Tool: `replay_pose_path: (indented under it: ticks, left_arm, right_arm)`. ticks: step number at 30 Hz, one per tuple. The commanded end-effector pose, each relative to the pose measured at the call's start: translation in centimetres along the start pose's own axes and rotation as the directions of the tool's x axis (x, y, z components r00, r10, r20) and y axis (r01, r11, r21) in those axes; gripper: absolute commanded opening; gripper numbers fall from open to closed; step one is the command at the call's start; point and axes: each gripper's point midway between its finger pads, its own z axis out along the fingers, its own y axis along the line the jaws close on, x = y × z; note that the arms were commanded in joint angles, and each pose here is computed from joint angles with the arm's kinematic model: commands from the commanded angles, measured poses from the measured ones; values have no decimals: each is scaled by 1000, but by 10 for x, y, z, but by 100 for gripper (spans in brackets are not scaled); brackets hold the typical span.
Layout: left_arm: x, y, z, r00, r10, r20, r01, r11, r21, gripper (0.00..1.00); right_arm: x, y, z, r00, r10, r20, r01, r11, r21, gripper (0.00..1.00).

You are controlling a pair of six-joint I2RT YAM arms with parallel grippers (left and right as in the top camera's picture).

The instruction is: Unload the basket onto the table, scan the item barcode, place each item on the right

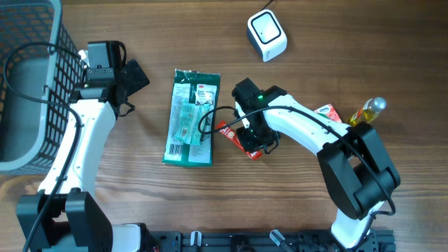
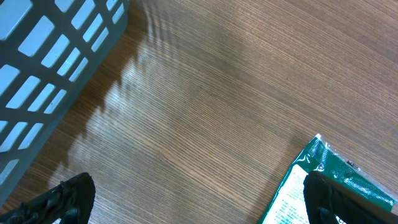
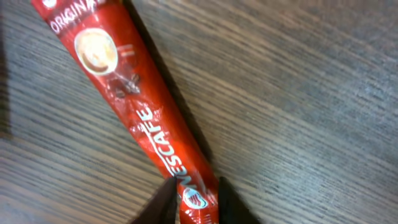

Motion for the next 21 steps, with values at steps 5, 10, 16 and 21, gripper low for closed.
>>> replay_pose_path:
  ticks: [5, 10, 16, 21]
  left_arm:
    - [-5, -1, -3, 1000, -22, 11, 22, 1000, 6, 100]
    - [-5, -1, -3, 1000, -22, 11, 22, 1000, 6, 100]
    - [-5, -1, -3, 1000, -22, 11, 22, 1000, 6, 100]
    - [-5, -1, -3, 1000, -22, 11, 22, 1000, 6, 100]
  right_arm:
    - [-3, -18, 2, 994, 107, 32, -110, 988, 108, 10]
    - [-5, -30, 1, 980, 189, 68, -198, 965, 172, 9]
    - [-5, -33, 0, 975, 207, 78, -218, 958, 185, 9]
    - [-5, -33, 0, 975, 207, 77, -218, 958, 184, 9]
